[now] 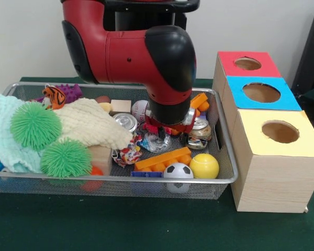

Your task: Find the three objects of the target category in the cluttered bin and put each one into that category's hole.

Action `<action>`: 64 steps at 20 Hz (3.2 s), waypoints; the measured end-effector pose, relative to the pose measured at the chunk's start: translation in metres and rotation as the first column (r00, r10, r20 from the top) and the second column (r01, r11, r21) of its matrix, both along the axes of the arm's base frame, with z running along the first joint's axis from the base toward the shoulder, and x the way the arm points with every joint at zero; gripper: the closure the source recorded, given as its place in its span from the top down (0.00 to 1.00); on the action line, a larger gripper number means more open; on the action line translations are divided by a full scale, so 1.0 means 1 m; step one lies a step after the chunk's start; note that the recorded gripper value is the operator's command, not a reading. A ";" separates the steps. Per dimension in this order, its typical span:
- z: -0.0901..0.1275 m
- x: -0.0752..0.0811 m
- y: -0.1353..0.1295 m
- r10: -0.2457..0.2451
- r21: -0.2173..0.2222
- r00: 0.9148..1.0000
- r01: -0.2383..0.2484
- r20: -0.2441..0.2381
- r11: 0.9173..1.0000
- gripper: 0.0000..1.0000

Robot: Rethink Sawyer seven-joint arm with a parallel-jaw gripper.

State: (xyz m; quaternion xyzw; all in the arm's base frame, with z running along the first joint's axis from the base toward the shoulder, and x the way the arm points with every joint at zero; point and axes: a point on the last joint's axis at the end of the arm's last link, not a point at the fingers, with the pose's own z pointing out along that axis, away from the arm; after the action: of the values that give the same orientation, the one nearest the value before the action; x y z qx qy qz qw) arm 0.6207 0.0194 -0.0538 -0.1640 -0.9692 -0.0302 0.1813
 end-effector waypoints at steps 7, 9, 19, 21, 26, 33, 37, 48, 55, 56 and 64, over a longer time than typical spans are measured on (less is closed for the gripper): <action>-0.001 0.000 0.005 0.042 -0.025 0.999 -0.041 0.012 0.999 1.00; -0.001 0.001 0.008 0.056 -0.033 0.998 -0.056 0.016 0.998 1.00; 0.000 0.005 0.012 0.123 -0.102 0.992 -0.121 0.020 0.987 1.00; 0.000 0.007 0.010 0.134 -0.120 0.991 -0.131 0.019 0.984 1.00; 0.000 0.007 0.002 0.151 -0.154 0.988 -0.149 0.004 0.977 1.00; 0.011 0.007 -0.008 0.158 -0.203 0.986 -0.167 -0.059 0.965 1.00; 0.020 0.010 -0.010 0.158 -0.220 0.984 -0.174 -0.087 0.960 1.00; 0.026 0.008 -0.023 0.143 -0.245 0.982 -0.169 -0.122 0.955 1.00; 0.024 0.008 -0.029 0.130 -0.236 0.984 -0.155 -0.118 0.959 1.00; 0.022 0.008 -0.032 0.123 -0.229 0.987 -0.145 -0.106 0.963 1.00; 0.011 0.017 -0.055 0.061 -0.164 0.998 -0.057 0.019 0.985 1.00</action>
State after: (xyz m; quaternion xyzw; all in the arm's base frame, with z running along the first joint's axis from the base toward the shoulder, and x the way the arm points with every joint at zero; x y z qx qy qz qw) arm 0.6372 -0.0351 -0.0424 -0.1492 -0.9749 0.0529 0.1565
